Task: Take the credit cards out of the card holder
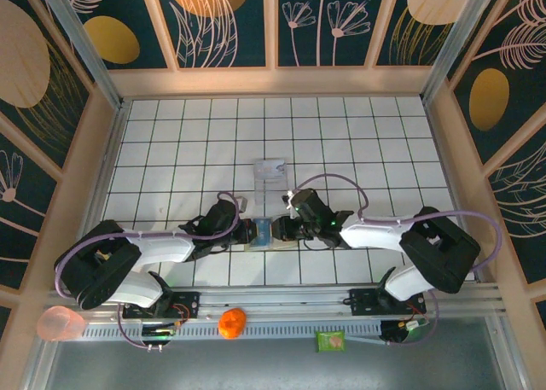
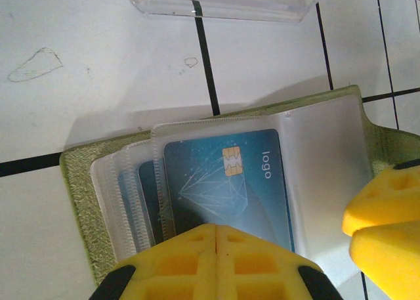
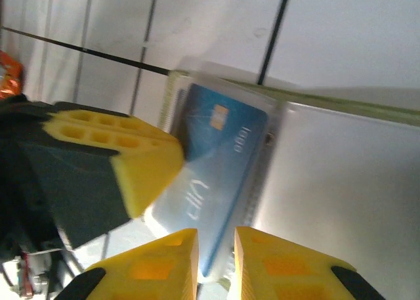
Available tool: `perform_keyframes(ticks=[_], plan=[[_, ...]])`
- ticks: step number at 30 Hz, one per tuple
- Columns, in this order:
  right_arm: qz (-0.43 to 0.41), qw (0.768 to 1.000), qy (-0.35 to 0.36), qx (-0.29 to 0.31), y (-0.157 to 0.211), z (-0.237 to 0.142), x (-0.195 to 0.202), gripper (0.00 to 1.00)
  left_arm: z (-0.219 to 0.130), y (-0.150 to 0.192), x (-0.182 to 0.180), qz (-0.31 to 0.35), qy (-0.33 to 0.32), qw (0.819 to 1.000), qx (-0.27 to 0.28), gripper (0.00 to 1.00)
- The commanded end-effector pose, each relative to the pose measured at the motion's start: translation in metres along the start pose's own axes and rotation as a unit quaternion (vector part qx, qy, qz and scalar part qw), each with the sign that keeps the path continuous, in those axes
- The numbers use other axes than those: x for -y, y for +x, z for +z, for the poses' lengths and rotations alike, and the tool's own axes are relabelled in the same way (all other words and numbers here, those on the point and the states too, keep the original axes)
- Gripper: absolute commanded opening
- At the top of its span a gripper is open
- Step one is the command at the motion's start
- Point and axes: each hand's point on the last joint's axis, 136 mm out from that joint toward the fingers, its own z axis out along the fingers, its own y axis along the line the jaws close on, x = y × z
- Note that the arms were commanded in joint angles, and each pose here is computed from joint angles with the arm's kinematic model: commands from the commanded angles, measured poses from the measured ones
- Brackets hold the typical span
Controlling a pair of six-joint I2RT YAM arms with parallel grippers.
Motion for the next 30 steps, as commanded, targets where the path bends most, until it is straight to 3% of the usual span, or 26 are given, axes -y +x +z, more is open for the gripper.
perform_keyframes(ticks=[1, 8, 13, 18, 24, 30], plan=[[0.008, 0.999, -0.050, -0.005, -0.011, 0.004, -0.025, 0.23, -0.001, 0.012, -0.008, -0.012, -0.009, 1.000, -0.016, 0.00], [0.051, 0.998, -0.006, -0.037, 0.003, 0.021, 0.004, 0.22, -0.008, 0.009, -0.014, -0.017, -0.024, 1.000, -0.003, 0.01], [0.061, 0.997, -0.004, -0.036, 0.005, 0.023, 0.009, 0.22, -0.022, -0.003, -0.006, -0.014, -0.011, 0.999, 0.032, 0.11], [0.062, 0.998, 0.003, -0.034, 0.005, 0.022, 0.011, 0.21, -0.022, -0.006, -0.009, 0.001, -0.025, 0.999, 0.035, 0.04], [0.063, 0.997, 0.005, -0.032, 0.005, 0.022, 0.013, 0.20, -0.017, -0.009, 0.010, 0.010, 0.022, 0.999, 0.035, 0.00], [0.062, 0.998, 0.007, -0.029, 0.005, 0.020, 0.015, 0.21, -0.012, -0.007, 0.006, 0.011, 0.009, 1.000, 0.024, 0.00]])
